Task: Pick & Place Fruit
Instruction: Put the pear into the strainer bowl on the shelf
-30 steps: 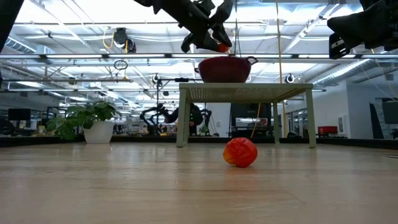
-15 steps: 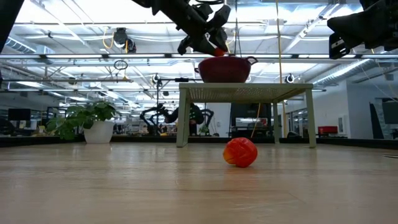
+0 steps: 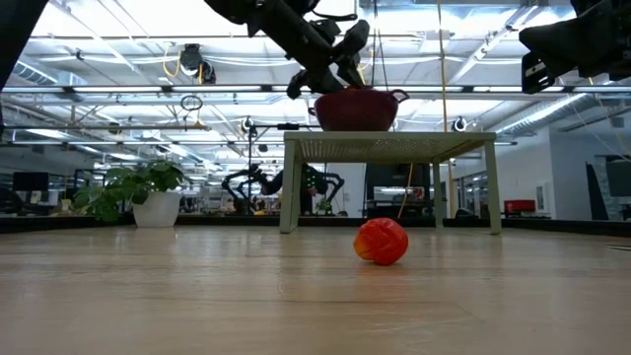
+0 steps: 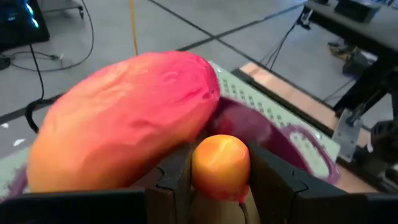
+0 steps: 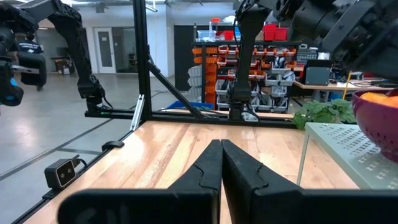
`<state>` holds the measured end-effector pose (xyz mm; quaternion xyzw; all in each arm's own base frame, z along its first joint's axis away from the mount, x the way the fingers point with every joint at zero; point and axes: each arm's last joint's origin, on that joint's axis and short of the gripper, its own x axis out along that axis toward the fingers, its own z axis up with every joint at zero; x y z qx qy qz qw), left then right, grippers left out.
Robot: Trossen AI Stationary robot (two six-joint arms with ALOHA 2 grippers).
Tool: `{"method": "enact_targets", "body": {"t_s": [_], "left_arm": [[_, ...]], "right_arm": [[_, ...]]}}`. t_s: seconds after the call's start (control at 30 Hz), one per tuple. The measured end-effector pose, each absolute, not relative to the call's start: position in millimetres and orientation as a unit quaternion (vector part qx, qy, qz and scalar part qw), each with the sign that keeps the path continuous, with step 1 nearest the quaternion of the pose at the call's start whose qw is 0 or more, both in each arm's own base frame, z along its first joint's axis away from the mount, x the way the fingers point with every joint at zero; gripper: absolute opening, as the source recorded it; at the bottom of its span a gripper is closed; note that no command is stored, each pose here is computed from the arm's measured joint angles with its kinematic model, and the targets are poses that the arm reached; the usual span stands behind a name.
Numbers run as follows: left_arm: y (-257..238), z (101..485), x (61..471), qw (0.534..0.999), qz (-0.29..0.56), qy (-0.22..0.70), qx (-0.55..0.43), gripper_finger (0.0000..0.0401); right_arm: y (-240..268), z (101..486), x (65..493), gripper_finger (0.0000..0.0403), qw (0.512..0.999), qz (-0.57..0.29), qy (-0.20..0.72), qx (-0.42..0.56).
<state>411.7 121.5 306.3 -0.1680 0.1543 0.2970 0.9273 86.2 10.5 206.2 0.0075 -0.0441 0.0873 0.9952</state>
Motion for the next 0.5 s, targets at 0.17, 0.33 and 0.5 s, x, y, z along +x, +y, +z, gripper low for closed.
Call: {"method": "enact_targets", "body": {"t_s": [0.17, 0.33, 0.5], "left_arm": [[121.1, 305.4, 411.2, 0.928, 0.292, 0.161, -0.169, 0.0131], [119.2, 305.3, 411.8, 0.928, 0.287, 0.162, -0.172, 0.0131], [117.0, 305.3, 412.4, 0.931, 0.283, 0.165, -0.164, 0.0131]], "right_arm": [[10.5, 206.1, 86.2, 0.0, 0.995, 0.087, -0.044, 0.008], [10.5, 206.1, 86.2, 0.0, 0.995, 0.087, -0.044, 0.007], [10.5, 206.1, 86.2, 0.0, 0.995, 0.088, -0.044, 0.007]]}}
